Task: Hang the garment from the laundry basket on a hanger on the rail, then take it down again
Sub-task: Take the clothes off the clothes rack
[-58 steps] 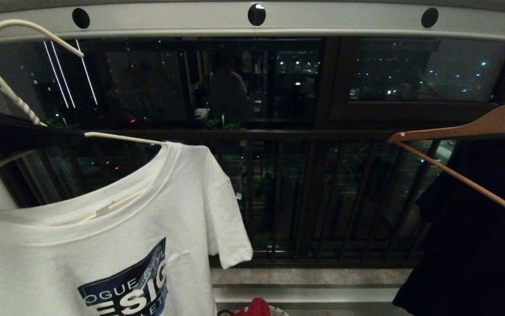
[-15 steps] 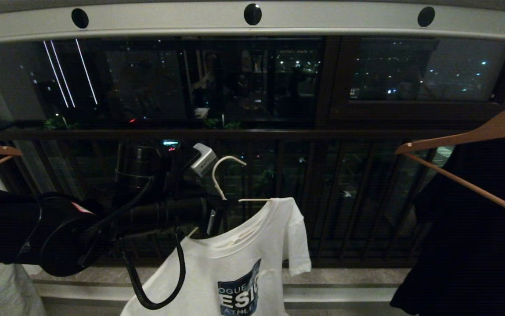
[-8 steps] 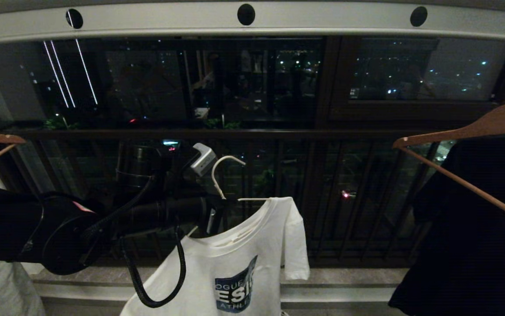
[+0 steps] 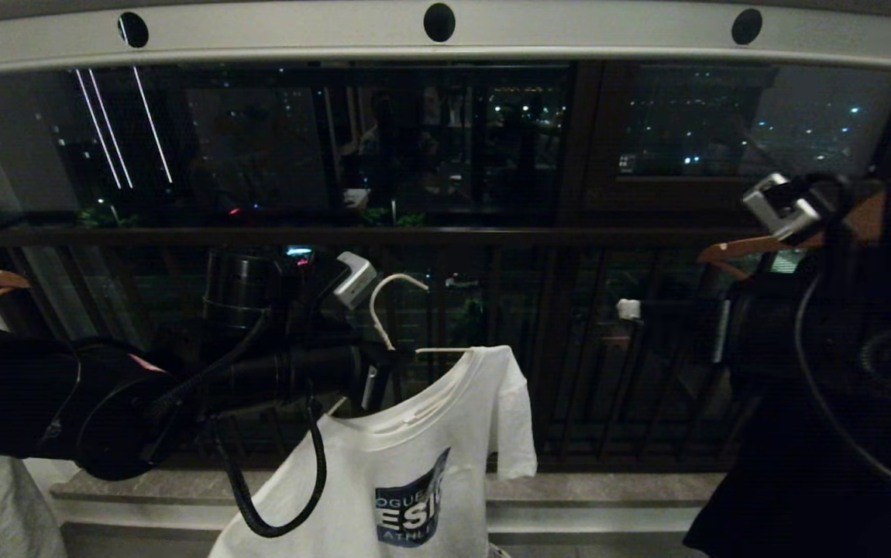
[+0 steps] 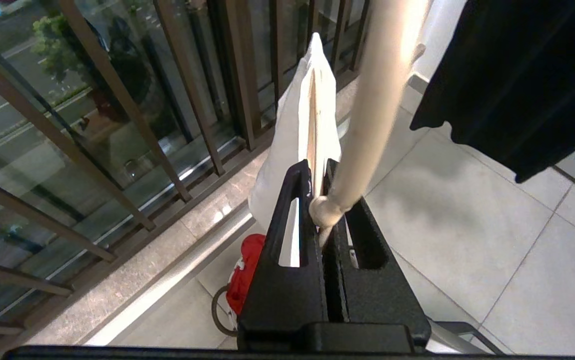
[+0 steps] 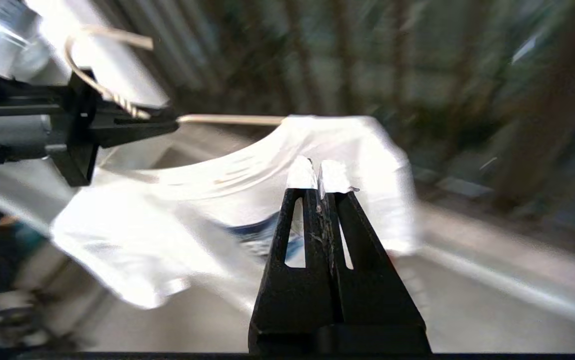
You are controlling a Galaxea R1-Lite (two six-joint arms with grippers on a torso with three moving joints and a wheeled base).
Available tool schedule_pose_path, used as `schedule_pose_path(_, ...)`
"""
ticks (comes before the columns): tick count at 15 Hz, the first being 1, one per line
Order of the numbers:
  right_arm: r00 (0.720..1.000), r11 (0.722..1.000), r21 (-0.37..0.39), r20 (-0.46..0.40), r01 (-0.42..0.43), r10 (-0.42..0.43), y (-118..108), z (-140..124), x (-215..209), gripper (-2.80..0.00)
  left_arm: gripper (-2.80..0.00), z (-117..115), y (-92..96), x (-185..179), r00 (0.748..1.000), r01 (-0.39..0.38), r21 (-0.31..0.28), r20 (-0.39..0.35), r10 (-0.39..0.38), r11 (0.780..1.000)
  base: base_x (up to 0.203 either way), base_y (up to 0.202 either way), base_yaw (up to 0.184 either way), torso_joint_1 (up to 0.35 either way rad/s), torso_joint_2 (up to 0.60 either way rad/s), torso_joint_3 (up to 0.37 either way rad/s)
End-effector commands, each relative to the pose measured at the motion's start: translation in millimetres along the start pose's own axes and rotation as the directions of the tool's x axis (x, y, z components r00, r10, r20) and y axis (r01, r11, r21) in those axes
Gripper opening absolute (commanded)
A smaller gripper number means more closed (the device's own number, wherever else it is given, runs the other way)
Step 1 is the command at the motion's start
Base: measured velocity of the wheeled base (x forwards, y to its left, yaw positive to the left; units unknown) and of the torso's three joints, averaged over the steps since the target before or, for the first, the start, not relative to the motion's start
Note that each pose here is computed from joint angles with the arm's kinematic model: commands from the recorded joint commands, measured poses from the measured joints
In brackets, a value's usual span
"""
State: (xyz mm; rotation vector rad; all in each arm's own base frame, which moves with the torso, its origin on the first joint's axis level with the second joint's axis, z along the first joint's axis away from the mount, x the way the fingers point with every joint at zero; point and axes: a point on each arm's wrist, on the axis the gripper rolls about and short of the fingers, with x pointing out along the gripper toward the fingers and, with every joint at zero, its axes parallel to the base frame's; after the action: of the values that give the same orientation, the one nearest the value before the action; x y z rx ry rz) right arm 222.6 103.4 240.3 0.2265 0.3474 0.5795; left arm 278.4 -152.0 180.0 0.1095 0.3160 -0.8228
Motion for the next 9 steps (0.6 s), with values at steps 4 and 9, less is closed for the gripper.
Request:
schedule_pose_path(4, 0.995, 0.998, 0.026, -0.082, -0.051, 0.053, -6.0, -24.2, 74.3, -2.80, -2.80, 6.6, -3.4, -5.5, 1.000, 0.008, 0.005, 0.027, -0.008, 1.000, 0.000, 0.000, 0.000, 0.000, 0.00, 0.000)
schedule_pose_path(9, 0.982, 0.998, 0.042, -0.181, -0.042, 0.049, -6.5, -50.4, 113.6, -2.80, -2.80, 13.8, -4.4, -9.3, 0.999, 0.007, -0.030, 0.052, -0.005, 1.000, 0.000, 0.000, 0.000, 0.000, 0.00, 0.000)
